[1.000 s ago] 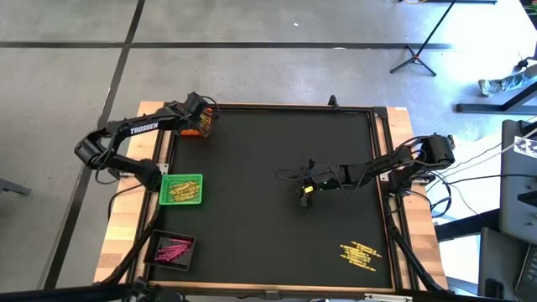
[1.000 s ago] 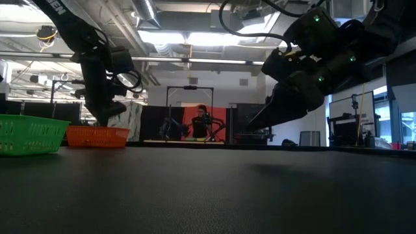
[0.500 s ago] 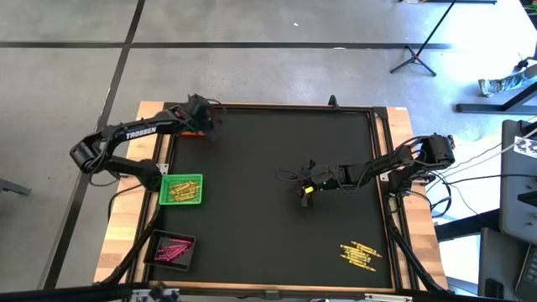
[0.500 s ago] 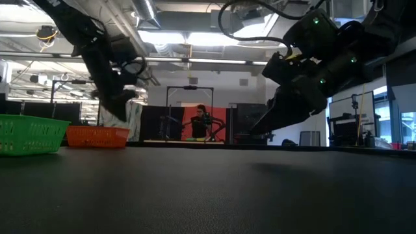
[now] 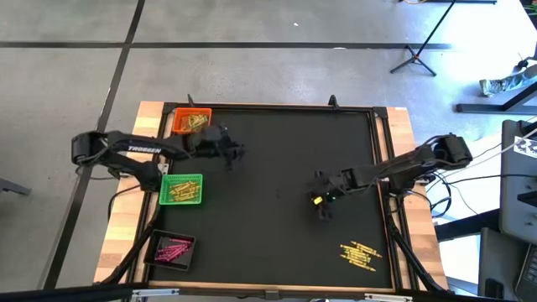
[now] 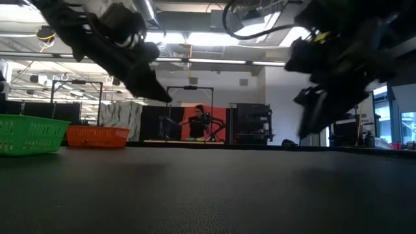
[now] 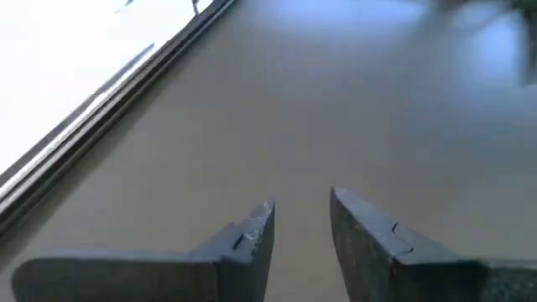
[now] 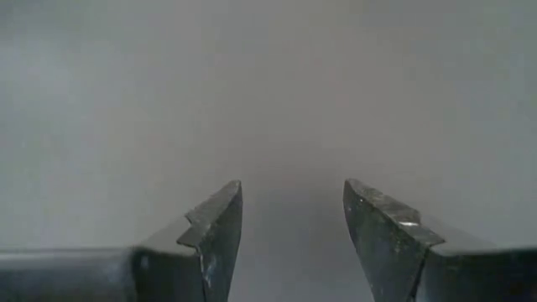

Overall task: Sort crayons
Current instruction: Put the yellow crayon into the green bin

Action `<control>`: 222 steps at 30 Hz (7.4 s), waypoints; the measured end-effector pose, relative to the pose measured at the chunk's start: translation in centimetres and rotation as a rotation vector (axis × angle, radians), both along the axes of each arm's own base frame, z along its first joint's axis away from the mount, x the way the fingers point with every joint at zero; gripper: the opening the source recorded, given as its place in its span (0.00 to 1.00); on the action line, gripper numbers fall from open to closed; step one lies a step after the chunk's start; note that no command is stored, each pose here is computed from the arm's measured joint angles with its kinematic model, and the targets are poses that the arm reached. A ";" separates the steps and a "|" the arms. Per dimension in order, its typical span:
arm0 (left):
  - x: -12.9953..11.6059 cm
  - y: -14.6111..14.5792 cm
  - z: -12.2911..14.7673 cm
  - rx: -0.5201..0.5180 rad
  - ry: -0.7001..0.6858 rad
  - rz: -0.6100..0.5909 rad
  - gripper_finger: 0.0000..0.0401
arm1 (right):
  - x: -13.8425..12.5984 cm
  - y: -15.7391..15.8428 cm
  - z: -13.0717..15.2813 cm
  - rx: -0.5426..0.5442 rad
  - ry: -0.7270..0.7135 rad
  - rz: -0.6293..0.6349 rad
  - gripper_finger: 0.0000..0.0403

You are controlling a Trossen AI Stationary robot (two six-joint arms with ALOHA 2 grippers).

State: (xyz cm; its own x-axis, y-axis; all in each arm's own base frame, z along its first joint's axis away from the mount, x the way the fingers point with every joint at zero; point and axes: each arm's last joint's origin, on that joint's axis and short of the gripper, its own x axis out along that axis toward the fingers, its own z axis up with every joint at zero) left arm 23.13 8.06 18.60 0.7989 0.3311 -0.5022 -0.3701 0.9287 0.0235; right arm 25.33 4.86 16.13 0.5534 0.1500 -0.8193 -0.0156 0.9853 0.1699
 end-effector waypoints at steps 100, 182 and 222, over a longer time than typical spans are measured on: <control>0.9 -6.3 -1.0 0.089 -0.298 -0.238 0.25 | -4.5 7.9 1.9 -0.137 0.079 -0.245 0.02; 3.2 -7.3 -0.8 0.116 -0.009 -0.328 0.03 | 3.4 -1.2 4.0 -0.250 -0.640 0.033 0.45; -9.7 -11.0 -0.2 -0.398 0.932 0.162 0.20 | 4.1 -1.3 0.6 -0.290 -0.523 -0.030 0.46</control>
